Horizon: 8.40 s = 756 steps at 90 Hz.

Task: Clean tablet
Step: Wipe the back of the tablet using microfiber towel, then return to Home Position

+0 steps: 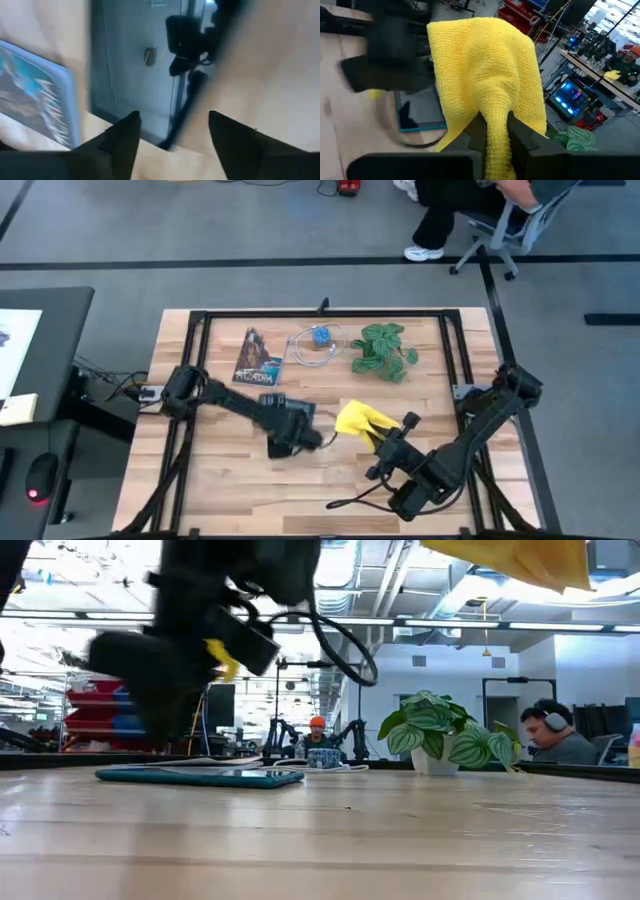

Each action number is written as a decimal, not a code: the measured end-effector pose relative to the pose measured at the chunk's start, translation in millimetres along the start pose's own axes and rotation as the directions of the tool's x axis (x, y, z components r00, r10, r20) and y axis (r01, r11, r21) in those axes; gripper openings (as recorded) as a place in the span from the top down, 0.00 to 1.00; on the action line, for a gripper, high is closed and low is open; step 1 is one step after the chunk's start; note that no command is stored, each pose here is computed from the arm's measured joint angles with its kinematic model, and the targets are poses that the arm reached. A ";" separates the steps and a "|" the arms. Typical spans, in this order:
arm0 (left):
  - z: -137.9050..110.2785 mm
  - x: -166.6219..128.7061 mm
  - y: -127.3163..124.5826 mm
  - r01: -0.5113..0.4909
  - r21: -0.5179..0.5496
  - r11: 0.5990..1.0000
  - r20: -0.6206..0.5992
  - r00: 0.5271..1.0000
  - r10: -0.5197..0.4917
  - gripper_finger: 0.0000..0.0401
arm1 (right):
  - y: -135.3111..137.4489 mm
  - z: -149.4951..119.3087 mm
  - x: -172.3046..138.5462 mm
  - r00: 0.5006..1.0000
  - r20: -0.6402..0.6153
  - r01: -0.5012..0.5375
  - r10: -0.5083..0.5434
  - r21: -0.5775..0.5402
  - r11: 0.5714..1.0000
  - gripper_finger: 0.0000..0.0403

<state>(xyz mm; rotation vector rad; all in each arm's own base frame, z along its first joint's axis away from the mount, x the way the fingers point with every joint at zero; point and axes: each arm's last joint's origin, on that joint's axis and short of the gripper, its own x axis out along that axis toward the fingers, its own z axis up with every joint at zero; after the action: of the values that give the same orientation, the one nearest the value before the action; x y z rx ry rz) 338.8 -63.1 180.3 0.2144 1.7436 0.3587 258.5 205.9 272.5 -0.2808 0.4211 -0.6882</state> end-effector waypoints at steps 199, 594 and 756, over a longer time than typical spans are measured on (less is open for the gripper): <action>-50.4 7.6 -34.8 0.356 -0.374 0.856 0.248 0.928 -0.278 0.99 | -10.4 -18.6 78.9 0.951 -0.310 -0.082 0.007 -0.231 0.969 0.94; -216.2 93.8 83.4 0.585 -0.112 0.804 0.990 -0.005 0.141 1.00 | -214.7 -196.0 73.5 0.894 0.350 -0.431 0.279 0.503 0.749 0.50; -225.6 84.1 72.7 0.359 0.048 0.932 0.981 -0.192 0.024 1.00 | -214.8 -196.0 73.5 0.894 0.352 -0.431 0.277 0.503 0.749 0.50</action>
<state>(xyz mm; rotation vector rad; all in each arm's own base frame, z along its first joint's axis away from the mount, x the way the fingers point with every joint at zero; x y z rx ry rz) 97.3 5.9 167.4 -0.0078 -0.0176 0.0761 100.3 -23.7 162.0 0.2854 -0.0027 -0.3604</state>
